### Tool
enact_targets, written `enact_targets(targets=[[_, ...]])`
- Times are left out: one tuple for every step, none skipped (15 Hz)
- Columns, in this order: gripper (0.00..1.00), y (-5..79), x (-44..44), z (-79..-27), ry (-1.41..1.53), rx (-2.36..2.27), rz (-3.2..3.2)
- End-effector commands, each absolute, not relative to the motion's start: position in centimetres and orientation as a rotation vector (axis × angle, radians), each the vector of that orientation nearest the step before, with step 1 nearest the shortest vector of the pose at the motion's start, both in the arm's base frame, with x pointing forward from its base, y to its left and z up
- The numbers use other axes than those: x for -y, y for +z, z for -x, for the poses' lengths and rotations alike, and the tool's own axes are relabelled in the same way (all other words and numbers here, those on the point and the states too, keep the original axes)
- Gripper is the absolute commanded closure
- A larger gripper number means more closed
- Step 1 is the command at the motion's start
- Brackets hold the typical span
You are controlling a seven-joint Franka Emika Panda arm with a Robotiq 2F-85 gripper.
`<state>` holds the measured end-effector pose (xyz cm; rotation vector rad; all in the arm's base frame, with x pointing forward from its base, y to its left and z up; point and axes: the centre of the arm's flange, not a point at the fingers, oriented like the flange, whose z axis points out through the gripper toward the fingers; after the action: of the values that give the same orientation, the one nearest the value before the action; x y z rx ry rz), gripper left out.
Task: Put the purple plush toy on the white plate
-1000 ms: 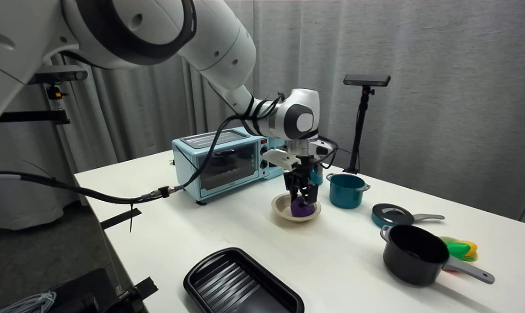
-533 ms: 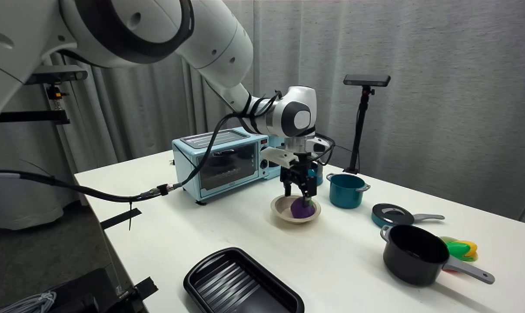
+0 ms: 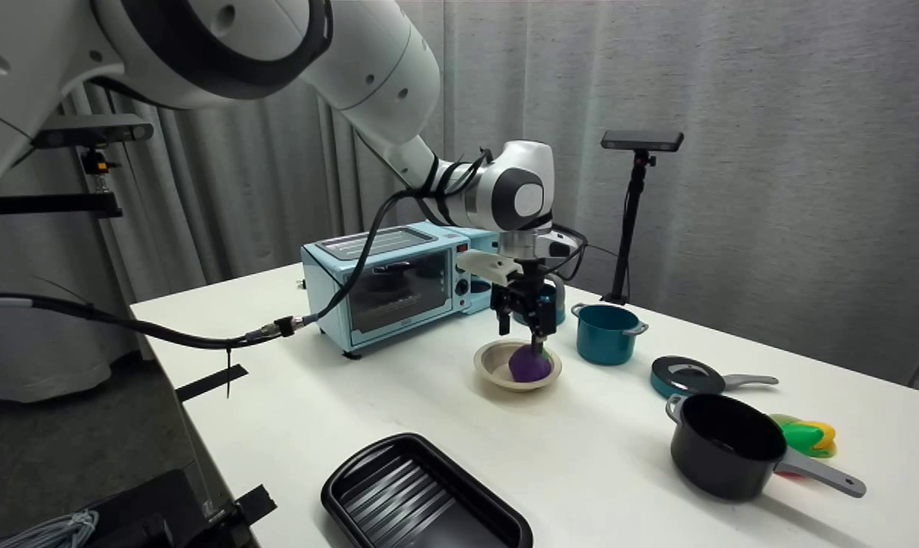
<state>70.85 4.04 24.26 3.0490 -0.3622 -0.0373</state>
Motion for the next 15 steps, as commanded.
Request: enact_targets(targets=[[0.00,26.2,-3.7,-69.5,-0.024,0.364,-3.049],[0.00,26.6,-3.6,-69.4,-0.016,0.365,-3.050],[0.00,26.9,-3.5,-69.2,-0.010,0.365,-3.050],[0.00,27.3,-3.5,-69.1,-0.003,0.364,-3.051],[0.00,27.7,-3.4,-68.9,0.003,0.365,-3.052],[0.00,28.0,-3.4,-68.8,0.008,0.367,-3.053],[0.00,28.3,-3.3,-68.7,0.014,0.368,-3.054],[0.00,28.6,-3.3,-68.5,0.017,0.370,-3.055],[0.00,28.8,-3.2,-68.4,0.014,0.388,-3.049],[0.00,27.9,-3.6,-69.8,0.002,0.373,-3.054],[0.00,28.1,-3.6,-69.6,0.003,0.374,-3.054],[0.00,28.2,-3.5,-69.5,0.004,0.375,-3.054],[0.00,28.3,-3.5,-69.5,0.004,0.375,-3.054],[0.00,28.3,-3.5,-69.5,0.004,0.375,-3.054],[0.00,28.2,-3.5,-69.4,0.002,0.375,-3.054]])
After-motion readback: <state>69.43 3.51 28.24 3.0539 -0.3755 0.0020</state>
